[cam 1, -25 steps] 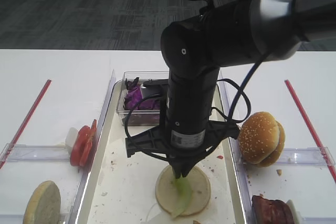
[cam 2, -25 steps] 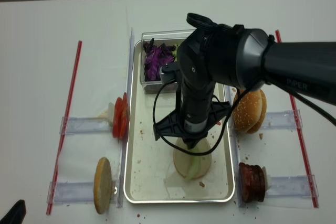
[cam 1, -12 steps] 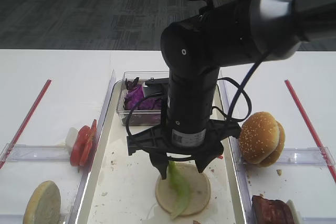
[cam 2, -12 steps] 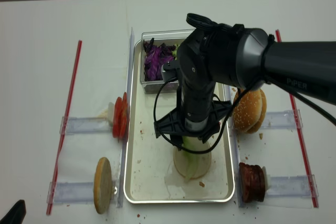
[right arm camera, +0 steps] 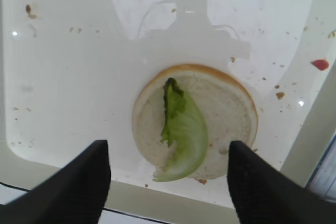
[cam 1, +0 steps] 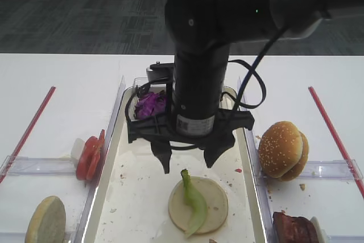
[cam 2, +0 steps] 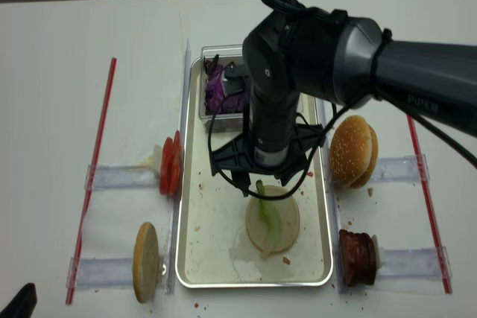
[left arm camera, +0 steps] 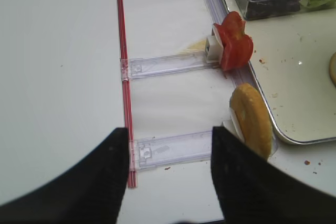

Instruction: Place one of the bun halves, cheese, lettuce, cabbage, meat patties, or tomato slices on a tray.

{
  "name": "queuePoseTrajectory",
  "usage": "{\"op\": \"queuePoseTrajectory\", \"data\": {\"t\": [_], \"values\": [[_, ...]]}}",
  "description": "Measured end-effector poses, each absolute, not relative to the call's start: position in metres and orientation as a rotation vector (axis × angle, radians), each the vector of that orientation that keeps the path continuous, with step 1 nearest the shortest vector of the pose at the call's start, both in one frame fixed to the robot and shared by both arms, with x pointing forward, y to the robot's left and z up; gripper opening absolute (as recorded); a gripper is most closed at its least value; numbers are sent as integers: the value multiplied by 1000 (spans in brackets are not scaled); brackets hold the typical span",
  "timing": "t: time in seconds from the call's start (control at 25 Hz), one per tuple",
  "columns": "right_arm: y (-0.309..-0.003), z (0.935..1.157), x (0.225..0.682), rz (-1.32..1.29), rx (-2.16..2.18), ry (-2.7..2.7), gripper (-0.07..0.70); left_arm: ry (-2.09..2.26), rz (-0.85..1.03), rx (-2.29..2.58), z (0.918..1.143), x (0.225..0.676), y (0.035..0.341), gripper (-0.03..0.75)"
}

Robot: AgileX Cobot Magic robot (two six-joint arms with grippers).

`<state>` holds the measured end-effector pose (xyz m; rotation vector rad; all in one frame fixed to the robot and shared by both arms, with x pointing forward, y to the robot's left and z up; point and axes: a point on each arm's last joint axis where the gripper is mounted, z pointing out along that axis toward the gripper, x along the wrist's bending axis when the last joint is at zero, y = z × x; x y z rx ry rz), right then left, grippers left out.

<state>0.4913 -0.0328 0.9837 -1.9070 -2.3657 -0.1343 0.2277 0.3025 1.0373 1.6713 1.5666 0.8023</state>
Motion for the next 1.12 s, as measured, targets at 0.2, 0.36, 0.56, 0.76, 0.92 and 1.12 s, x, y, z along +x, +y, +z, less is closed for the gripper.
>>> {"op": "queuePoseTrajectory", "data": {"t": [0.2, 0.36, 0.56, 0.76, 0.92, 1.12], "values": [[-44, 1001, 511, -148, -1963, -2315, 517, 1567, 802, 1671, 1037, 228, 302, 361], [-56, 1019, 529, -184, -1992, -2298, 517, 1567, 802, 1671, 1037, 228, 302, 361], [-73, 1037, 551, -265, -2041, -2270, 510, 1567, 802, 1671, 1037, 228, 302, 361], [-97, 1044, 570, -324, -2073, -2206, 505, 1567, 802, 1671, 1037, 228, 302, 361], [-116, 1044, 581, -330, -2098, -2181, 490, 1567, 802, 1671, 1037, 228, 302, 361], [-136, 1044, 591, -327, -2125, -2198, 476, 1567, 802, 1671, 1037, 228, 302, 361]]}}
